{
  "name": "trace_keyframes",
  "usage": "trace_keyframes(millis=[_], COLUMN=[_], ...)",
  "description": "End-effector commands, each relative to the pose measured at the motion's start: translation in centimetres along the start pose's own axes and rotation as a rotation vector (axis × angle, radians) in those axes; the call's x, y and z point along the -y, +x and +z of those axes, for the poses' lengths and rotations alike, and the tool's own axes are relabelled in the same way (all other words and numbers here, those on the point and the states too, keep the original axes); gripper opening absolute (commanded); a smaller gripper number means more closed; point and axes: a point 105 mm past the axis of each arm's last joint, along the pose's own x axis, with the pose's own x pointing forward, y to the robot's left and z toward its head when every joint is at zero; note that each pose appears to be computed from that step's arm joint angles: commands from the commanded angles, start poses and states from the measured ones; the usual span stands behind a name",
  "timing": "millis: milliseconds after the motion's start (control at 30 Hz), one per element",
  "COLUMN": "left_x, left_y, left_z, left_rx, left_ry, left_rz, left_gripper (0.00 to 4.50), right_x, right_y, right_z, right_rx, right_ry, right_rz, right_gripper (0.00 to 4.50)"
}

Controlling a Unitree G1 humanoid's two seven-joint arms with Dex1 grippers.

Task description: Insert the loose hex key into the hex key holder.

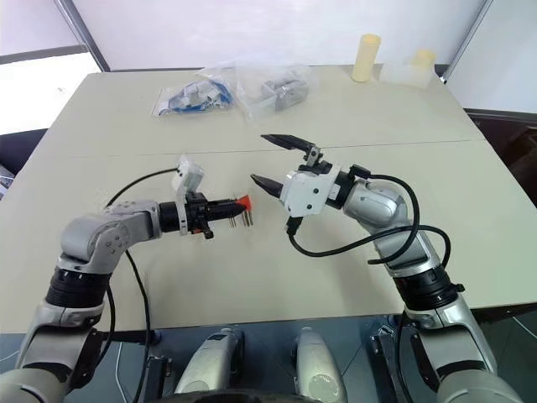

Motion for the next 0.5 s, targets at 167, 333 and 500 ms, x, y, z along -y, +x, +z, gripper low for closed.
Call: trace_keyframes(millis=[167, 333, 500], left_x=[-1.9, -3.2, -4.0], left_y=[-0.9, -1.3, -1.7], left_z=[-1.2, -0.7, -0.3], left_rx=[-0.055, -0.020, 0.014], left_ry=[-0.117, -0.179, -0.225], left_rz=[0.052, 0.101, 0.143], left_gripper=[1.32, 3.70, 4.47], right_x=[0.6, 0.4, 0.2], right_y=[0.1, 0.1, 0.3], right_z=[1.5, 1.5, 1.6], right_rx=[0.033, 0.027, 0.030], right_ry=[-0.016, -0.004, 0.007], right_rz=[-0.049, -0.054, -0.053], right_gripper=[3.57, 3.57, 3.57])
